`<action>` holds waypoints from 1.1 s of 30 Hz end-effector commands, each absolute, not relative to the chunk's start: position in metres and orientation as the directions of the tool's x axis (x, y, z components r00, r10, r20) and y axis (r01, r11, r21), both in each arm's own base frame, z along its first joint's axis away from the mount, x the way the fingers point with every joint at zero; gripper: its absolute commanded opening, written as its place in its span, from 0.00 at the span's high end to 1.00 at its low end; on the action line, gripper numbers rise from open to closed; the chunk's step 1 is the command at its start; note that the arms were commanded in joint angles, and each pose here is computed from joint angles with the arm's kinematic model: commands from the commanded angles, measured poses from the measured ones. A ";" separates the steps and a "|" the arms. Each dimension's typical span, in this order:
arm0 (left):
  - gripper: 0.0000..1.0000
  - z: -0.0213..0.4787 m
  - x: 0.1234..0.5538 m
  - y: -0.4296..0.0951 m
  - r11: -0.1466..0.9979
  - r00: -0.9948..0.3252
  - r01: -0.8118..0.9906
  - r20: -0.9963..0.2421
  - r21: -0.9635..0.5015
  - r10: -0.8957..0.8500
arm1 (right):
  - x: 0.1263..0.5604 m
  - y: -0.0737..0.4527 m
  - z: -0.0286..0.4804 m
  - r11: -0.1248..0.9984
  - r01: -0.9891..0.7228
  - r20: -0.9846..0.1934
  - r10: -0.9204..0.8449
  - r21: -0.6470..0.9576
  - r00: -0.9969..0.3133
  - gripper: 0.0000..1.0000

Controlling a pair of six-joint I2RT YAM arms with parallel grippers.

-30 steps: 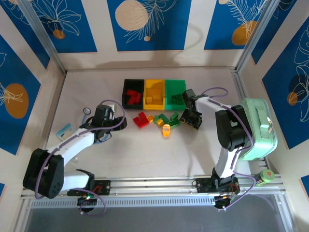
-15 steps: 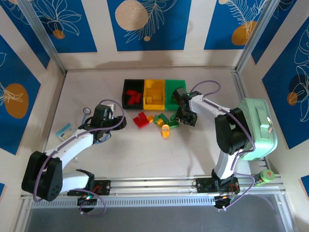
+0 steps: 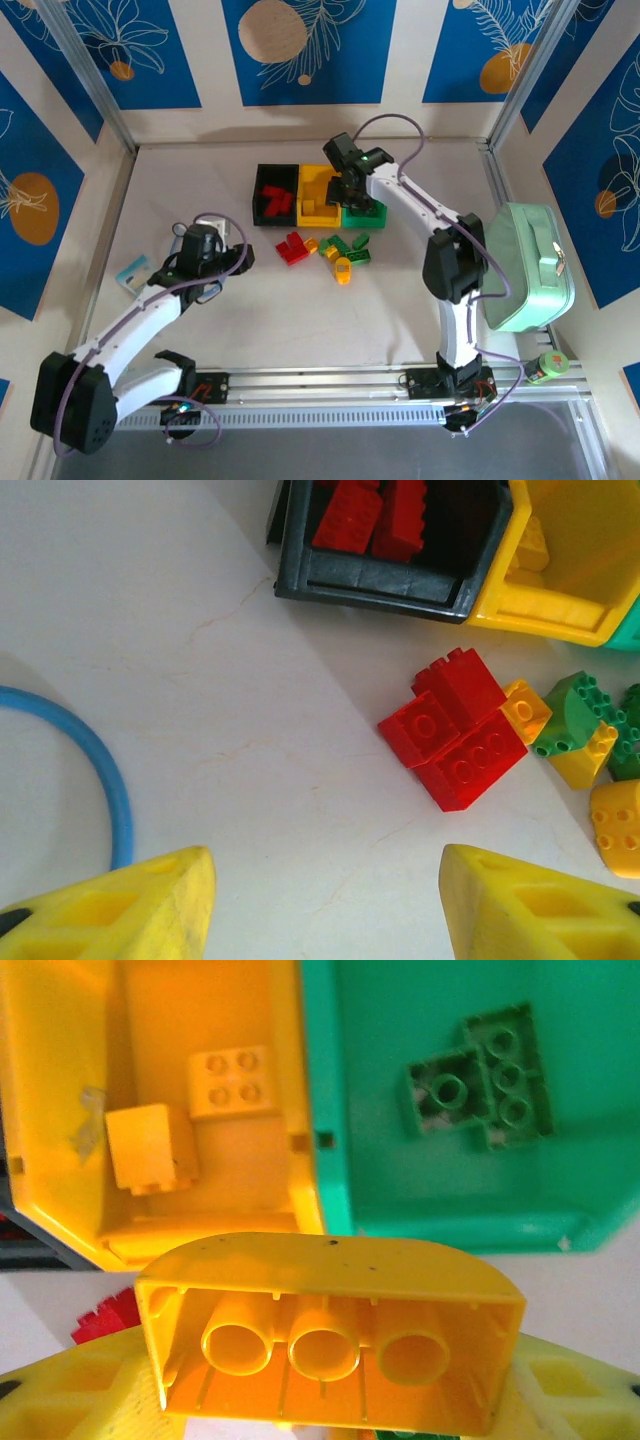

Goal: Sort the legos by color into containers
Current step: Place the lego in the container.

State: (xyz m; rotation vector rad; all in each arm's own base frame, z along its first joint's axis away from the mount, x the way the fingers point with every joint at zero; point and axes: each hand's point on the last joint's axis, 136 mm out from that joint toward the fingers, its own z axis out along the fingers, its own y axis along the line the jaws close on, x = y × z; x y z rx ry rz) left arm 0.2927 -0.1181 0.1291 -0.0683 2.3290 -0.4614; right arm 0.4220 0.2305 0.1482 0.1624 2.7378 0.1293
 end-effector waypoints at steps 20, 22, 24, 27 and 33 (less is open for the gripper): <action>0.39 0.126 0.274 -0.120 0.923 -0.739 0.101 -0.649 -0.370 -0.180 | 0.448 0.280 0.165 0.992 -0.074 -0.394 -0.027 0.105 -0.919 0.18; 0.39 0.127 0.274 -0.123 0.918 -0.740 0.110 -0.648 -0.380 -0.180 | 0.440 0.276 0.169 0.990 -0.071 -0.400 -0.018 0.118 -0.916 0.18; 0.39 0.126 0.275 -0.126 0.914 -0.744 0.118 -0.644 -0.389 -0.179 | 0.433 0.271 0.174 0.989 -0.069 -0.411 -0.008 0.133 -0.912 0.19; 0.38 0.125 0.277 -0.134 0.906 -0.755 0.133 -0.633 -0.402 -0.170 | 0.420 0.264 0.178 0.986 -0.066 -0.417 0.005 0.156 -0.909 0.19; 0.34 0.120 0.281 -0.155 0.893 -0.779 0.180 -0.614 -0.412 -0.126 | 0.394 0.244 0.172 0.980 -0.041 -0.403 0.041 0.194 -0.914 0.19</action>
